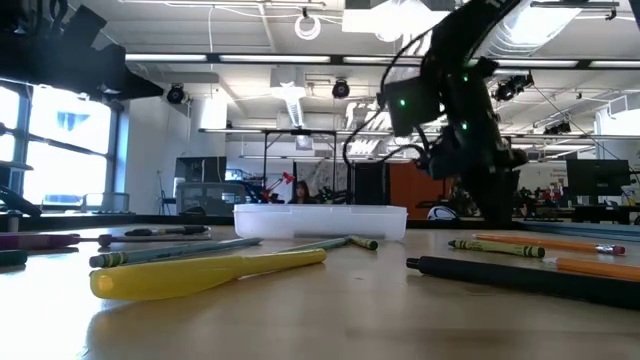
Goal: Pick & place school supplies into a supply box
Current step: Put the top orange pencil into the black supply box
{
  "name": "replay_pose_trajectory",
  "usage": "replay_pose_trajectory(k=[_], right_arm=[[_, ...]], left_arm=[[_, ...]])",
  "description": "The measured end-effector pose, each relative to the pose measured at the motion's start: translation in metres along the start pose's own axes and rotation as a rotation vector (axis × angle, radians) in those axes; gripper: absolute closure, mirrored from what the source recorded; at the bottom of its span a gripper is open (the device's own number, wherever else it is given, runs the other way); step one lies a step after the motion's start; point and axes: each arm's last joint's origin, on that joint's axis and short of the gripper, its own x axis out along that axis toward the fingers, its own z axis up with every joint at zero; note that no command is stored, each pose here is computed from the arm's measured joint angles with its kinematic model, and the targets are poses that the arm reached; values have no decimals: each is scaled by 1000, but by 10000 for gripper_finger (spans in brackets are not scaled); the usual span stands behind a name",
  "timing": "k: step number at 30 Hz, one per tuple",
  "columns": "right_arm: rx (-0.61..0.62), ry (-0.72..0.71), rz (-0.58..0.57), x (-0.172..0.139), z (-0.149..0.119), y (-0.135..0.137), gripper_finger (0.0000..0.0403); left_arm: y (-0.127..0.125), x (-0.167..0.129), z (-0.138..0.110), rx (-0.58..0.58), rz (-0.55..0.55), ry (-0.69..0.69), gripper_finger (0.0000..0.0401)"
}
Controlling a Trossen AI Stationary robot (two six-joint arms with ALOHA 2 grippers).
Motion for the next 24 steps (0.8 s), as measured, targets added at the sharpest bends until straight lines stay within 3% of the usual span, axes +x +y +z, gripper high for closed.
replay_pose_trajectory(k=[5, 11, 14, 20, 24], right_arm=[[71, -12, 22, 15, 5, -12, 261], [53, -59, 56, 29, 5, -16, 269], [11, -60, 35, 31, 4, -17, 296], [-32, -88, 52, 32, 6, -16, 391], [-58, -93, 62, 27, 9, -12, 384]], left_arm=[[0, 0, 0, 5, 9, 2, 316], [0, 0, 0, 7, 9, 3, 316], [0, 0, 0, 7, 6, 3, 316], [0, 0, 0, 7, 4, 3, 316], [0, 0, 0, 7, 4, 3, 316]])
